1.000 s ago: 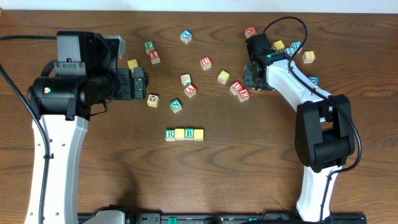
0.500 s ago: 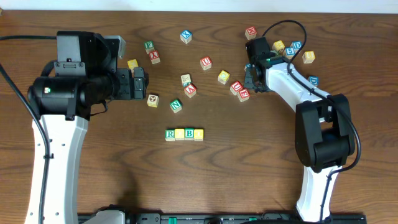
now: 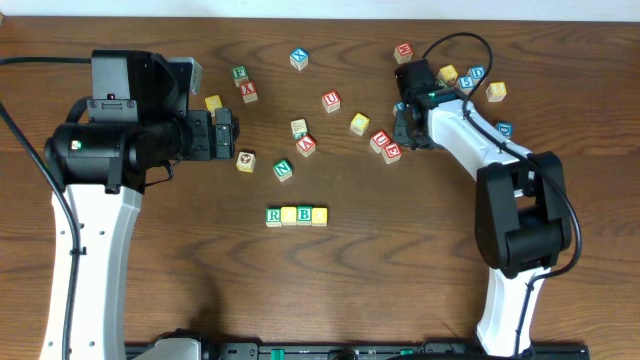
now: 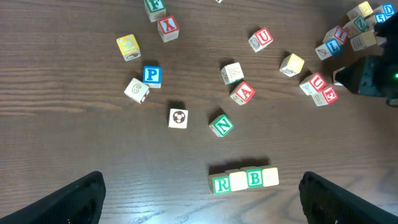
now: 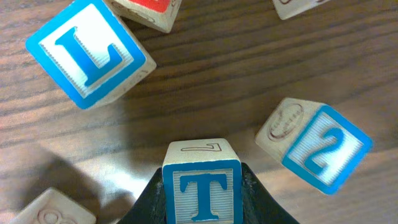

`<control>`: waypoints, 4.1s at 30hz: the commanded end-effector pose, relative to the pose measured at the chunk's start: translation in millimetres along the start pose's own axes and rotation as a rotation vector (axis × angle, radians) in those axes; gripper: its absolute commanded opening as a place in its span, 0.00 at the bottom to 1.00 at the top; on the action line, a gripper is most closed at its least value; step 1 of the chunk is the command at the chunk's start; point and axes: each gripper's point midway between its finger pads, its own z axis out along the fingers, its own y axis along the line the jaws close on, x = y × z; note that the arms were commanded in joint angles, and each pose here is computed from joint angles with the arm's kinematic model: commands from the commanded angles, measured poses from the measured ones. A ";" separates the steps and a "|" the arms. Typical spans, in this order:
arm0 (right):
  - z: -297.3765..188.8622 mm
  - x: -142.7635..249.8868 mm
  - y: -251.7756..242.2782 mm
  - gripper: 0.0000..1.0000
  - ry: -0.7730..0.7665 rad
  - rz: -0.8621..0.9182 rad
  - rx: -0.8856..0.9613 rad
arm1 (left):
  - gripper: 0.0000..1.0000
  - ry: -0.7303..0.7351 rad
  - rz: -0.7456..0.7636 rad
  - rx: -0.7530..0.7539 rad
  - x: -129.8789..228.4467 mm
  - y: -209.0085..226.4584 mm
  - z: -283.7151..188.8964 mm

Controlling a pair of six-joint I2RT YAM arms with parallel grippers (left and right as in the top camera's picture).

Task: Spell out ROBOT
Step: 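Lift the T block and carry it toward the right end of the row, then lower the T block beside the last O block and open the right gripper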

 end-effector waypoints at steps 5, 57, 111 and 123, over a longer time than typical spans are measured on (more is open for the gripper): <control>-98.5 -40.8 -8.9 0.11 -0.179 0.006 -0.063 | 0.98 -0.015 0.018 0.007 -4.3 -1.5 -4.4; -72.1 192.5 91.0 0.01 -0.063 -0.137 -0.159 | 0.98 -0.015 0.018 0.007 -4.3 -1.5 -4.4; -71.7 200.5 111.4 0.34 -0.082 -0.164 -0.205 | 0.98 -0.015 0.018 0.007 -4.3 -1.5 -4.4; -72.1 195.3 111.3 0.38 -0.109 -0.158 -0.199 | 0.98 -0.015 0.018 0.007 -4.3 -1.5 -4.4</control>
